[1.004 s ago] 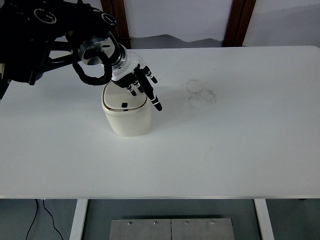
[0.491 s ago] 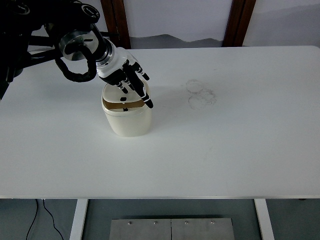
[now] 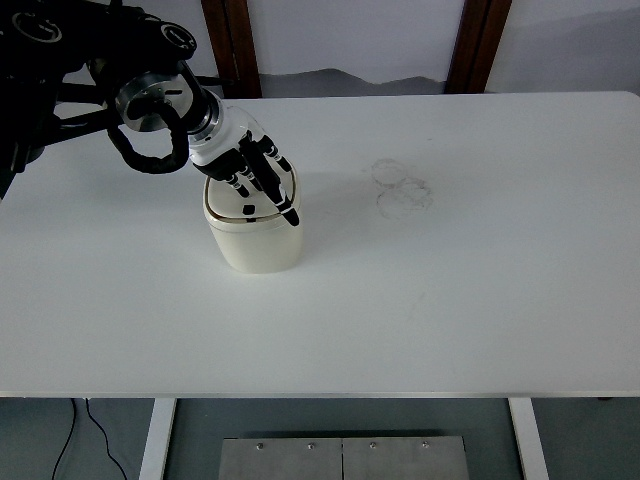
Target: Close trash bin
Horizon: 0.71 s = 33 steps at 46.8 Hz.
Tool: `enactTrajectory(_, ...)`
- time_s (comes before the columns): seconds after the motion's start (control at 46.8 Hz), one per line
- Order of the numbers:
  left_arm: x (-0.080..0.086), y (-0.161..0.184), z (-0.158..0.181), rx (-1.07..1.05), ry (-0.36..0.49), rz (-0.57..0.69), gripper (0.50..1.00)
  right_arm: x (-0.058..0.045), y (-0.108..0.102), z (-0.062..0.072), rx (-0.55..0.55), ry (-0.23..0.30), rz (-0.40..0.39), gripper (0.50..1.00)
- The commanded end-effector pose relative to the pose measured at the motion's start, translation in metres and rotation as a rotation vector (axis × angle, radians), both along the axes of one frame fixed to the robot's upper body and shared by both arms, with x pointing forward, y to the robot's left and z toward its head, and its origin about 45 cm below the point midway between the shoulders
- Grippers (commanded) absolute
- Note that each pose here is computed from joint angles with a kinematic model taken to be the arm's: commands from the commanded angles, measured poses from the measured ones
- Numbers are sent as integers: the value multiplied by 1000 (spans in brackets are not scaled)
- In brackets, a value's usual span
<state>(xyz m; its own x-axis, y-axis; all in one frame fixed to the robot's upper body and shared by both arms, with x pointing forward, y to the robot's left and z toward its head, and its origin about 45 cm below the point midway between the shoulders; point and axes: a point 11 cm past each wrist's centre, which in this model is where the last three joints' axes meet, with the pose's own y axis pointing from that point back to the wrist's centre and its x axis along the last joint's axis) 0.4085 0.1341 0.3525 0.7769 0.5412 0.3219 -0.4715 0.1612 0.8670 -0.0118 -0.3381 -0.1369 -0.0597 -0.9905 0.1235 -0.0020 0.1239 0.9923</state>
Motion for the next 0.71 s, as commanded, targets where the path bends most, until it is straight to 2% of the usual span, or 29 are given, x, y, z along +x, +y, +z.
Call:
enactTrajectory(0.0, 0, 0, 0, 1, -3, 5, 1000, 0, 0, 0, 0, 0, 0, 995)
enactTrajectory(0.684, 0, 10, -13, 22, 15, 33, 1000, 0, 0, 0, 0, 0, 0, 995)
